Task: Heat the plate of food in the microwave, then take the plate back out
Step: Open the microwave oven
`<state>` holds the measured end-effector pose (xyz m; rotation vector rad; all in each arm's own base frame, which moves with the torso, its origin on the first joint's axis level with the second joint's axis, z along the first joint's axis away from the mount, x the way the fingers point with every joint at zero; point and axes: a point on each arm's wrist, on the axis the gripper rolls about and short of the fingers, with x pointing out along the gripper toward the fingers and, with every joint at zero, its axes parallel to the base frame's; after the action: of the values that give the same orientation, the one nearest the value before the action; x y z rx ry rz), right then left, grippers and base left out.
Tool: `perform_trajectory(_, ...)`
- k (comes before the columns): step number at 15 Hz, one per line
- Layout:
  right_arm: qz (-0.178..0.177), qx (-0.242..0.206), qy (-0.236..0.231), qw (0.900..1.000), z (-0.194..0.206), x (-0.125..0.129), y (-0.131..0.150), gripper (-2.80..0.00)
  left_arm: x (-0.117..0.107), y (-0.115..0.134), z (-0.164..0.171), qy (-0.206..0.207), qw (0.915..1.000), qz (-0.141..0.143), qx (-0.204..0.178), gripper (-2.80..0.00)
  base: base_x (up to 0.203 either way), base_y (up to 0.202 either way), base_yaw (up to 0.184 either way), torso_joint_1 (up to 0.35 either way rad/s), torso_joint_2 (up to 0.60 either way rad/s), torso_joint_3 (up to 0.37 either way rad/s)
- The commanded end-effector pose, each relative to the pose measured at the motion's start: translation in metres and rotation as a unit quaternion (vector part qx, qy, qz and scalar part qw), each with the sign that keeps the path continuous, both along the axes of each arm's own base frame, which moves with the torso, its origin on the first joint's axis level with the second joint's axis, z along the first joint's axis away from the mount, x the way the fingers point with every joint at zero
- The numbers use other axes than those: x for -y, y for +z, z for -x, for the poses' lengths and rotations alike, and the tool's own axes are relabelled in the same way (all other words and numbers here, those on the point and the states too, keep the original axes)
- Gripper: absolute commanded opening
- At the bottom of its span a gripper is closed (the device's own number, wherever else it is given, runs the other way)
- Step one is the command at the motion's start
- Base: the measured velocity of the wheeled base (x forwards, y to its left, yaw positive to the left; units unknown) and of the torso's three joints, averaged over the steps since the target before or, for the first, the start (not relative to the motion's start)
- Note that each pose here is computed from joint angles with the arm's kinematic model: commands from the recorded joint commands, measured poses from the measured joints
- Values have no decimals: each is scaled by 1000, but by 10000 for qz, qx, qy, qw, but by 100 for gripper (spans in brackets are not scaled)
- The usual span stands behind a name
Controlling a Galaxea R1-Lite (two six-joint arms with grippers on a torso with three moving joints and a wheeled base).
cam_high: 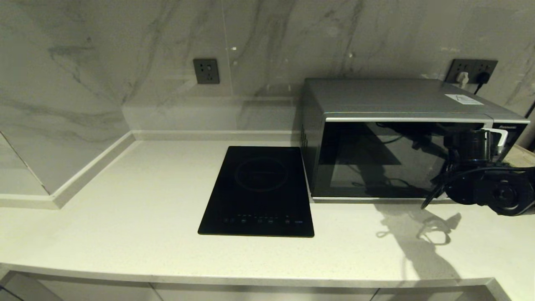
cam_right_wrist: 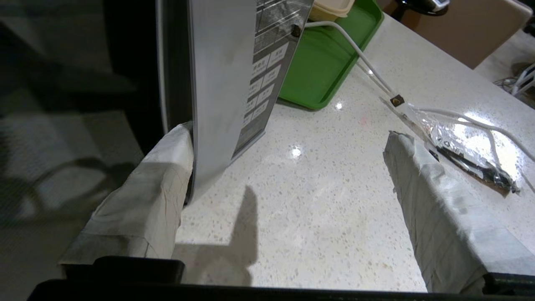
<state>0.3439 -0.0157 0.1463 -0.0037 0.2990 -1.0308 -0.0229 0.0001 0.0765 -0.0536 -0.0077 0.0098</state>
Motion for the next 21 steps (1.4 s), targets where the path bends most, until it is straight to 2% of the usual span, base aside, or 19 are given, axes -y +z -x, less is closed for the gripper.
perform_trajectory(1,22,99,-67,9999,13,1,9,0,0,0,0,4,10000,0,1,-280,0,0,0,0,0,0)
perform_trajectory(7,-14,-46,69,10000,19,-5,2,0,0,0,0,4,10000,8,1,-280,0,0,0,0,0,0)
perform_trajectory(9,-170,15,658,9977,34,-24,9,0,0,0,0,4,10000,7,1,-280,0,0,0,0,0,0)
perform_trajectory(11,-300,239,1371,9898,55,-49,29,0,0,0,0,4,10000,5,1,-280,0,0,0,0,0,0)
perform_trajectory(12,-394,307,1788,9826,72,-60,42,0,0,0,0,4,10000,4,1,-280,0,0,0,0,0,0)
perform_trajectory(14,-652,298,2726,9594,115,-77,68,-280,0,0,0,4,10000,0,1,-280,0,0,0,0,0,0)
perform_trajectory(16,-1052,-87,3608,9266,163,-81,90,-280,0,0,0,4,10000,8,1,-280,0,0,0,0,0,0)
perform_trajectory(17,-1368,-115,3887,9111,177,-80,107,-280,0,0,0,4,10000,1,1,-280,0,0,0,0,0,0)
perform_trajectory(20,-2373,370,4246,8730,194,-75,170,-280,0,0,0,4,10000,0,1,-280,0,0,0,0,0,0)
perform_trajectory(21,-2665,531,4238,8640,189,-70,185,-280,0,0,0,4,10000,4,1,-280,0,0,0,0,0,0)
